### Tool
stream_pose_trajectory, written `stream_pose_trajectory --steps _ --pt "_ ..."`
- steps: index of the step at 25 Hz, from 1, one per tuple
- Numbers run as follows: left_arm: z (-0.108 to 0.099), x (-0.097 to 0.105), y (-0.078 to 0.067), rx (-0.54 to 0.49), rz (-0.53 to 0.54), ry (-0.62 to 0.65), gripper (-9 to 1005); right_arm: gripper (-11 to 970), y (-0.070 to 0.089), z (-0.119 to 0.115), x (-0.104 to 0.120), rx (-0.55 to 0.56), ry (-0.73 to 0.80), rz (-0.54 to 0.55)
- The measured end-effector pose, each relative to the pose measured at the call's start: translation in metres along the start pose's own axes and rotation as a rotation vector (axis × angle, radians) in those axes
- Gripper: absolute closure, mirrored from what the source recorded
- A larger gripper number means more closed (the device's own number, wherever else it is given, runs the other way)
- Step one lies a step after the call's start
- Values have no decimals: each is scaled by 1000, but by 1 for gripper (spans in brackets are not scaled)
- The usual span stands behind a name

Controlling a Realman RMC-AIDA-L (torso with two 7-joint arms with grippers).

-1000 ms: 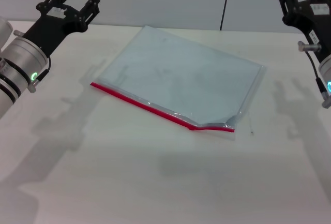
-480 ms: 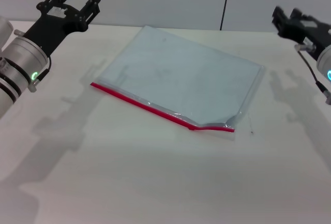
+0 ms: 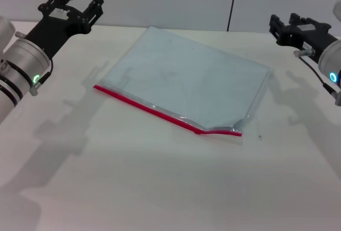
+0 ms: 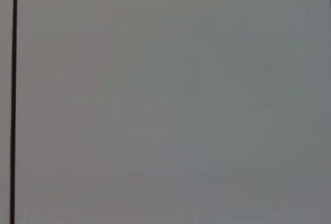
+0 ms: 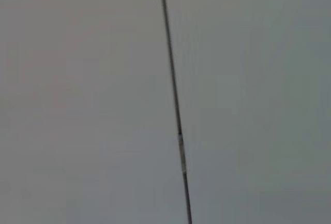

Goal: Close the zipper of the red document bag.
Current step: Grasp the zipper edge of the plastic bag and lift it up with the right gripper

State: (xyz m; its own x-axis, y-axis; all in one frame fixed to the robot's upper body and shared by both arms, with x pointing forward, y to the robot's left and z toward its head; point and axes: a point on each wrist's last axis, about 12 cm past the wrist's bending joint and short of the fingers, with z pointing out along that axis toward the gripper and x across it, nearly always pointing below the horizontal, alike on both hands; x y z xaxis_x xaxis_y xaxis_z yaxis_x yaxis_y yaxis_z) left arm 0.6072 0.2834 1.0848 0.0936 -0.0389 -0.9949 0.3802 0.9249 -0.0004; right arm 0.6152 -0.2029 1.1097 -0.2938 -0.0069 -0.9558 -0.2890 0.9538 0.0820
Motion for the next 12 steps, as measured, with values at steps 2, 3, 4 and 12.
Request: stream_pose_trajectory --steps 2,3,4,12 --pt "0 0 0 -1 2 2 356 513 1 -1 0 -11 10 -11" --pt "0 1 0 -1 2 4 357 513 2 -2 0 -16 13 -17" --pt "0 1 0 -3 2 6 357 512 2 -4 -1 -21 14 -26" --pt "-2 2 1 -9 0 14 359 395 0 -30 -2 -55 40 -156"
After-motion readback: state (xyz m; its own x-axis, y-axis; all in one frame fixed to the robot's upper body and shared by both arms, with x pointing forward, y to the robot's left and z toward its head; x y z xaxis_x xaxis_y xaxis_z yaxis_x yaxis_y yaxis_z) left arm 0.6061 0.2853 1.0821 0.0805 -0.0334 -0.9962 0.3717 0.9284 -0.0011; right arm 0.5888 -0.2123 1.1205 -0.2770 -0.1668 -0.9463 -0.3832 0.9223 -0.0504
